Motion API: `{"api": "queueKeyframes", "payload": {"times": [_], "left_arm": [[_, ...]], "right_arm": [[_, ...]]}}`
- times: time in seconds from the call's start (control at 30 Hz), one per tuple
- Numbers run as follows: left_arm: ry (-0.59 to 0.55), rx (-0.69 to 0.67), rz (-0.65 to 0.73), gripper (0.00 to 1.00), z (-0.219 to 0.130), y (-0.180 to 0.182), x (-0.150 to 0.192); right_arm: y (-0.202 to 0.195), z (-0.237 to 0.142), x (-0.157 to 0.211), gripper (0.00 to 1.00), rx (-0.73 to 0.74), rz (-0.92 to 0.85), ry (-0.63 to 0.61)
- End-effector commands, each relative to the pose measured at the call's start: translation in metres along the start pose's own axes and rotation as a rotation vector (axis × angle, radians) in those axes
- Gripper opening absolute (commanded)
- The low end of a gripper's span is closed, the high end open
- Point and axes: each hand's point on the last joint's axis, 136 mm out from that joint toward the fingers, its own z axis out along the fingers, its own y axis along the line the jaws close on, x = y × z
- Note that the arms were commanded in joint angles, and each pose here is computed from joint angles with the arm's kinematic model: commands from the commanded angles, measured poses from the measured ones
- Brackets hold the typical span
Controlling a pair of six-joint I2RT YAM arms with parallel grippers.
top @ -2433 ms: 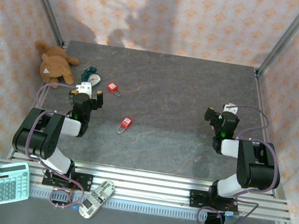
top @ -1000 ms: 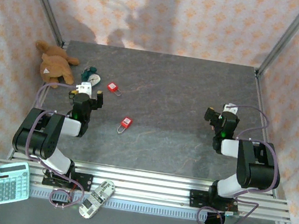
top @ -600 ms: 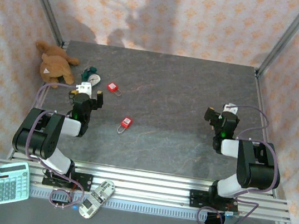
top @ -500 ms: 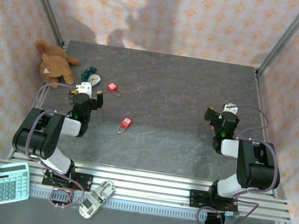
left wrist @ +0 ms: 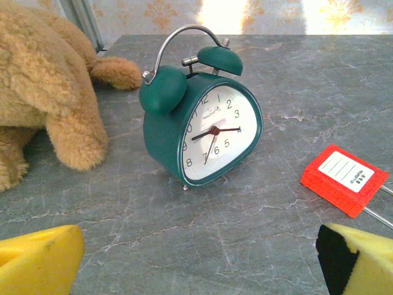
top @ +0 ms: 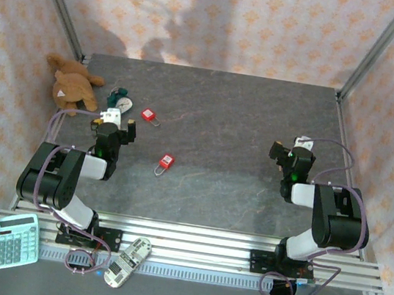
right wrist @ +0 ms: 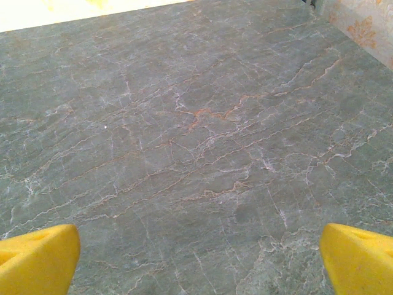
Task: Unlock with the key
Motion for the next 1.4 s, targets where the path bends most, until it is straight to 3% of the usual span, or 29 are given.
{"api": "queueKeyframes", "payload": {"times": [0.0,0.47,0.63,0.73,0.83,0.93,0.97,1.0,1.07,1.17,1.3,1.37], "left_arm": [[-0.011,0.001,-0.012,1.00,0.001,0.001,-0.006],[-0.019,-0.004,-0.011,1.00,0.001,0.001,-0.008],[0.009,-0.018,0.060,1.00,-0.023,-0.008,-0.059],[0.021,0.029,-0.063,1.00,-0.048,-0.013,-0.103],[0.082,-0.083,-0.341,1.00,-0.081,0.015,-0.127],[0.172,-0.133,-0.460,1.00,-0.116,0.036,-0.132],[0.172,-0.197,-0.544,1.00,-0.126,0.049,-0.128],[0.161,-0.172,-0.584,1.00,-0.129,0.049,-0.128],[0.155,-0.069,-0.649,1.00,-0.136,0.041,-0.126],[0.144,-0.043,-0.657,1.00,-0.151,0.042,-0.123],[0.200,0.045,-0.601,1.00,-0.155,0.027,-0.115],[0.273,0.041,-0.586,0.99,-0.153,0.023,-0.102]], "right_arm": [[0.000,0.000,-0.007,0.99,0.001,0.013,-0.016],[0.000,0.001,-0.008,0.99,-0.001,0.013,-0.014],[0.000,0.000,-0.007,0.99,0.000,0.013,-0.014],[0.000,0.001,-0.007,0.99,-0.002,0.016,-0.012],[0.000,0.000,-0.007,0.99,-0.002,0.016,-0.015],[0.000,0.000,-0.007,0.99,-0.002,0.016,-0.015],[0.000,0.000,-0.007,0.99,-0.001,0.015,-0.016],[0.000,0.000,-0.007,0.99,-0.001,0.014,-0.016],[-0.001,-0.003,-0.021,0.99,0.037,0.005,-0.025],[0.015,-0.020,-0.062,0.99,0.055,-0.043,0.008],[0.041,-0.068,-0.129,0.99,-0.008,0.052,-0.004],[0.035,-0.095,-0.149,0.99,0.023,0.220,0.046]]}}
